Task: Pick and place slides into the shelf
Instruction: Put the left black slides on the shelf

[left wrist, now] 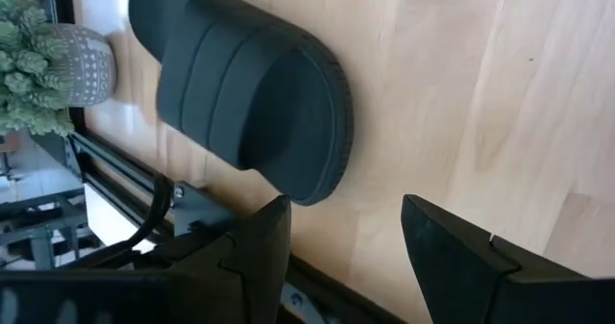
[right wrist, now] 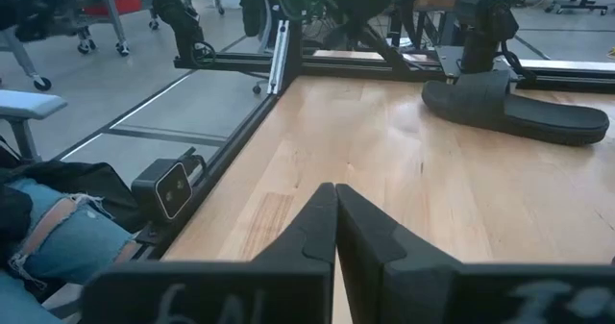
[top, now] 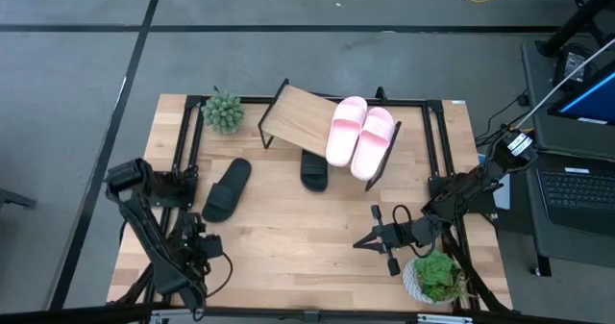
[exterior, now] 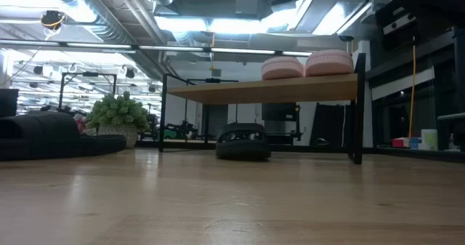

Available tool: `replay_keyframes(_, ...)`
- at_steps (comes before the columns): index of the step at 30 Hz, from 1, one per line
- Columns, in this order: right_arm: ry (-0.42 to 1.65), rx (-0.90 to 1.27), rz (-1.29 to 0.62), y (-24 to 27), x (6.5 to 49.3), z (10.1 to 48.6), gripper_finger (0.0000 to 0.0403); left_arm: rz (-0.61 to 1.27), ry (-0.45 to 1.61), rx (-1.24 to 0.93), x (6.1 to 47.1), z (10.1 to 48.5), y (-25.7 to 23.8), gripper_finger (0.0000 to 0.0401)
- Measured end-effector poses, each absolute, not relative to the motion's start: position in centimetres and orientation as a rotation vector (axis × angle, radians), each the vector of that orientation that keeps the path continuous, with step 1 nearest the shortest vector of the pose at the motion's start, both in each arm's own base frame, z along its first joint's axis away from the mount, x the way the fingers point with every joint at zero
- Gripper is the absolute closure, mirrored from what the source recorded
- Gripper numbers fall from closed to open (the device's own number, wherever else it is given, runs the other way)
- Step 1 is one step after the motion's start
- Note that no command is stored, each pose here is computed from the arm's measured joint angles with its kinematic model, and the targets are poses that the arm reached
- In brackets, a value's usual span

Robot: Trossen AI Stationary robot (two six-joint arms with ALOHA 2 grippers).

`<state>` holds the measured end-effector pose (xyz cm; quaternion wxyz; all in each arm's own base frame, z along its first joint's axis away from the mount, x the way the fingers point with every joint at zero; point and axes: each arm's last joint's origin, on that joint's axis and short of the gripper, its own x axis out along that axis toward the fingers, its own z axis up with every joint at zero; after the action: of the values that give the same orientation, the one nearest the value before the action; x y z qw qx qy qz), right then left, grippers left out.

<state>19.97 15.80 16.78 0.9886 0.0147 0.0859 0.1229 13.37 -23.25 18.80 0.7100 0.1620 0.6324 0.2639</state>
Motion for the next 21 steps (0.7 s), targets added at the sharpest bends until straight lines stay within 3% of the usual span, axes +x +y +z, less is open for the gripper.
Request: replay_keyframes(21, 0.174, 0.042, 0.246, 15.8, 20.0, 16.8, 0.0391, 0.539, 1.365, 0.34, 14.0, 17.3, -24.0, 0.0211)
